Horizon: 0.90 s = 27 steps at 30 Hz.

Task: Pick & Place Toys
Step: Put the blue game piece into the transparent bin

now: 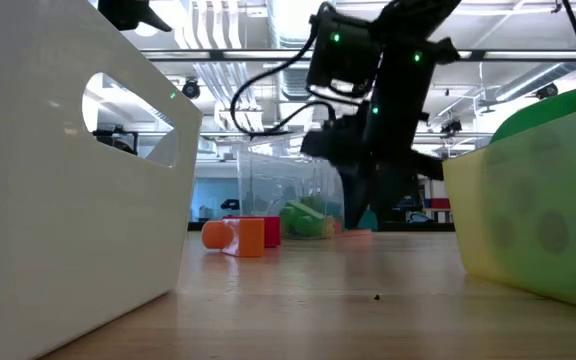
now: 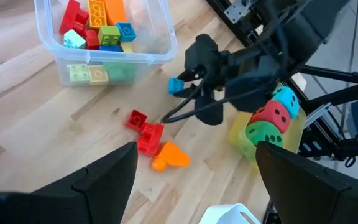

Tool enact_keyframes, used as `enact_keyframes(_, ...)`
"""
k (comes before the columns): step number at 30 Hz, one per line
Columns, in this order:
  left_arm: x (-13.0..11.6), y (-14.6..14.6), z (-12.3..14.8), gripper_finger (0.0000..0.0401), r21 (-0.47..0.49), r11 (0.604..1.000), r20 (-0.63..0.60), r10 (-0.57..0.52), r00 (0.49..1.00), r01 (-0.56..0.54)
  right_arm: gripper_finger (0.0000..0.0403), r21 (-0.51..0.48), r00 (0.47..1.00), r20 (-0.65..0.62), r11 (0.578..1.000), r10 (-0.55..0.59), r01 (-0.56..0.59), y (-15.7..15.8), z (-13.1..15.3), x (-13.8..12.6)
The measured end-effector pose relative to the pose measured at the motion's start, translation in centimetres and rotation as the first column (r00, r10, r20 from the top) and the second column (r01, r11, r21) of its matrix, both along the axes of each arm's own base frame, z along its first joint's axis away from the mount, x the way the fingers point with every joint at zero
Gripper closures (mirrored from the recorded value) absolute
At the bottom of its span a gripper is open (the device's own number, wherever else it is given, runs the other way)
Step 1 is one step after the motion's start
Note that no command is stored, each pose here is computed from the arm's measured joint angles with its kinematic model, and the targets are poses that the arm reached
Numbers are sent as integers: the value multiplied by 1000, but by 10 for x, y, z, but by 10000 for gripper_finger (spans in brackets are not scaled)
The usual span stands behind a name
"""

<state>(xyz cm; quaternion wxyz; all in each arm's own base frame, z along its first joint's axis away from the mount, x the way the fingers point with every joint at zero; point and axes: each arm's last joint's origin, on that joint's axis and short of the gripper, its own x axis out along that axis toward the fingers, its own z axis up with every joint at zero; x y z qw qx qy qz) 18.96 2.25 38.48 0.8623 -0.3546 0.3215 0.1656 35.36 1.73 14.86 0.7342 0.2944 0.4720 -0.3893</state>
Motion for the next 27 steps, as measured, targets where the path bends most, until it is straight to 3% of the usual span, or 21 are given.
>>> enact_keyframes(6, 0, 0, 0, 72, -21, 999, 1, 25, 1000, -25, 267, 64, 991, 35, 989, 129, -131, 8, 21, -5)
enact_keyframes(14, 0, 0, 0, 72, -79, 994, -3, 76, 997, -76, 267, 65, 962, 89, 963, 257, -263, 11, 48, -14)
enact_keyframes(27, 0, 0, -1, 72, -210, 956, -11, 205, 979, -202, 267, -57, 832, 199, 853, 519, -519, 8, 104, -40)
